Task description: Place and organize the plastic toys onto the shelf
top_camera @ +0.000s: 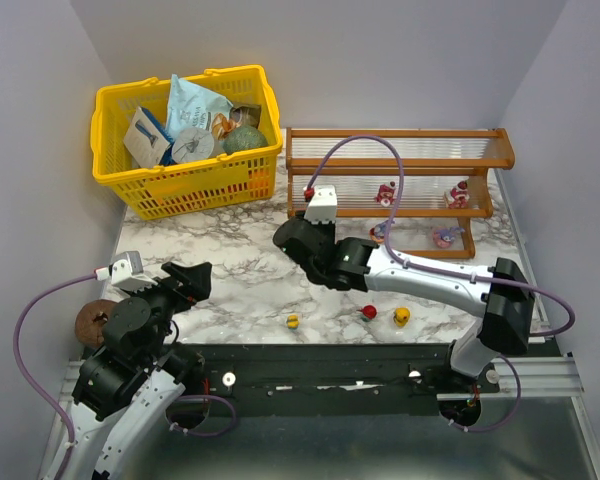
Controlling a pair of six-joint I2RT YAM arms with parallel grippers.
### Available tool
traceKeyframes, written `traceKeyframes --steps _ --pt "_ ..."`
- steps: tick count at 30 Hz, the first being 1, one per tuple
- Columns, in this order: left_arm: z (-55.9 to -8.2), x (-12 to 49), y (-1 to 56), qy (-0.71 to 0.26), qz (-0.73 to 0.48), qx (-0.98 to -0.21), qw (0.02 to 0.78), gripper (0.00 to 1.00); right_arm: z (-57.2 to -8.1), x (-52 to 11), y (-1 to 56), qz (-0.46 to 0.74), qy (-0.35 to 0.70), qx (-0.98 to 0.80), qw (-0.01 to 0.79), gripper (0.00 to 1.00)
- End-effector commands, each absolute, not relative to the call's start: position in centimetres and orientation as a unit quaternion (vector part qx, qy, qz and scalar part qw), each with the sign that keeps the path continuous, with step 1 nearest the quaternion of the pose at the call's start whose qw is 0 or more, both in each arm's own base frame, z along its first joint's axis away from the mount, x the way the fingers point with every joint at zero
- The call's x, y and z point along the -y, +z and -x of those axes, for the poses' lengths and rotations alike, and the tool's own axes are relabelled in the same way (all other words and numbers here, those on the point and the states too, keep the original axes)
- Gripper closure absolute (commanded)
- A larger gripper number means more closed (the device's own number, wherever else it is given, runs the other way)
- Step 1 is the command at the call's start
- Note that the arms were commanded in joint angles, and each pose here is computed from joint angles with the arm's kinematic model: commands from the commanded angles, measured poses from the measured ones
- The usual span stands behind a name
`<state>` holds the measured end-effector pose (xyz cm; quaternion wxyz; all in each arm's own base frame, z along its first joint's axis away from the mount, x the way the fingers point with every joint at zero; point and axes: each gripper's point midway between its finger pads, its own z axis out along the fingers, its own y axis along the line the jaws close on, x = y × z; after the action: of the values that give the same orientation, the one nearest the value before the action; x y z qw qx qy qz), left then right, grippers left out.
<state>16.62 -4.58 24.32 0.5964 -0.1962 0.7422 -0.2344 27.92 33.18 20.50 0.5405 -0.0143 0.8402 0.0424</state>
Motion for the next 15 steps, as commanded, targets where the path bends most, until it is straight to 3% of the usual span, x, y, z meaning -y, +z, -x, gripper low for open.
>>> traceKeyframes --steps 1,15 --pt "-16.6 4.7 25.0 -0.24 0.193 -0.737 0.602 0.01 -30.9 -30.8 23.7 -0.001 0.018 -0.812 0.583 0.9" --pt "-16.8 4.9 24.7 -0.237 0.191 -0.742 0.597 0.01 -36.1 -31.0 25.3 0.03 0.005 -0.782 0.622 0.9"
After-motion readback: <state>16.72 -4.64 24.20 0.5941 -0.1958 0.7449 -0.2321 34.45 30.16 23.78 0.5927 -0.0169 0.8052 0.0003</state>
